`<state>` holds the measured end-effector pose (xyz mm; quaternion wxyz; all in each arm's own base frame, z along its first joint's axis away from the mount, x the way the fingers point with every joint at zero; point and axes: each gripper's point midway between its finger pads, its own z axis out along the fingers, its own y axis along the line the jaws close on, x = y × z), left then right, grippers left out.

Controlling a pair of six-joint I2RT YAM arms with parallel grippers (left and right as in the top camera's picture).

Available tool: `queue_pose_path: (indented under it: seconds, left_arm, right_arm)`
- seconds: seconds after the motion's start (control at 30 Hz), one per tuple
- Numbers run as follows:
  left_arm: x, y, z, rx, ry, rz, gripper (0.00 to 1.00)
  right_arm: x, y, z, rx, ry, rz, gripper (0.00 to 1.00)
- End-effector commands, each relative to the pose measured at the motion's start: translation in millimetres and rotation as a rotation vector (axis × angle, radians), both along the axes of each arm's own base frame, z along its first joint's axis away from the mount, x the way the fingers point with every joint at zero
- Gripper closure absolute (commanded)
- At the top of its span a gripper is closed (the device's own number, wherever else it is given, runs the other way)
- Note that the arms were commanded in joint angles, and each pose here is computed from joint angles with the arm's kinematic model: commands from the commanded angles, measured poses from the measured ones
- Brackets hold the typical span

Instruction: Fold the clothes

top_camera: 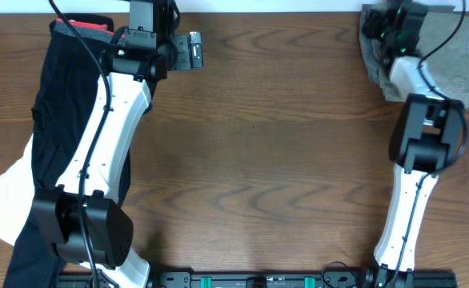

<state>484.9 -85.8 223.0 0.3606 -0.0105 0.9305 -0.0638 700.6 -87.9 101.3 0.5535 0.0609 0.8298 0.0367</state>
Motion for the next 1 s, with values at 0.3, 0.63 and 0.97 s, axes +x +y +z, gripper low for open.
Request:
queue_pose_path:
  seconds: [0.3,0.63,0.97]
  left_arm:
    - [0.2,3.8,-11.0,0.017,0.025,0.008,0.02]
    - [0.3,3.7,-11.0,0.017,0.024,0.008,0.02]
    - [0.3,3.7,-11.0,0.017,0.024,0.008,0.02]
  right_arm:
    - [-115.0,57.2,273.9,0.036,-0.122,0.21,0.01]
    - [-212.5,148.3,336.1,0.229,-0.088,0.58,0.01]
    - [-235.2,177.4,344.9,0.406,-0.031,0.694,0.01]
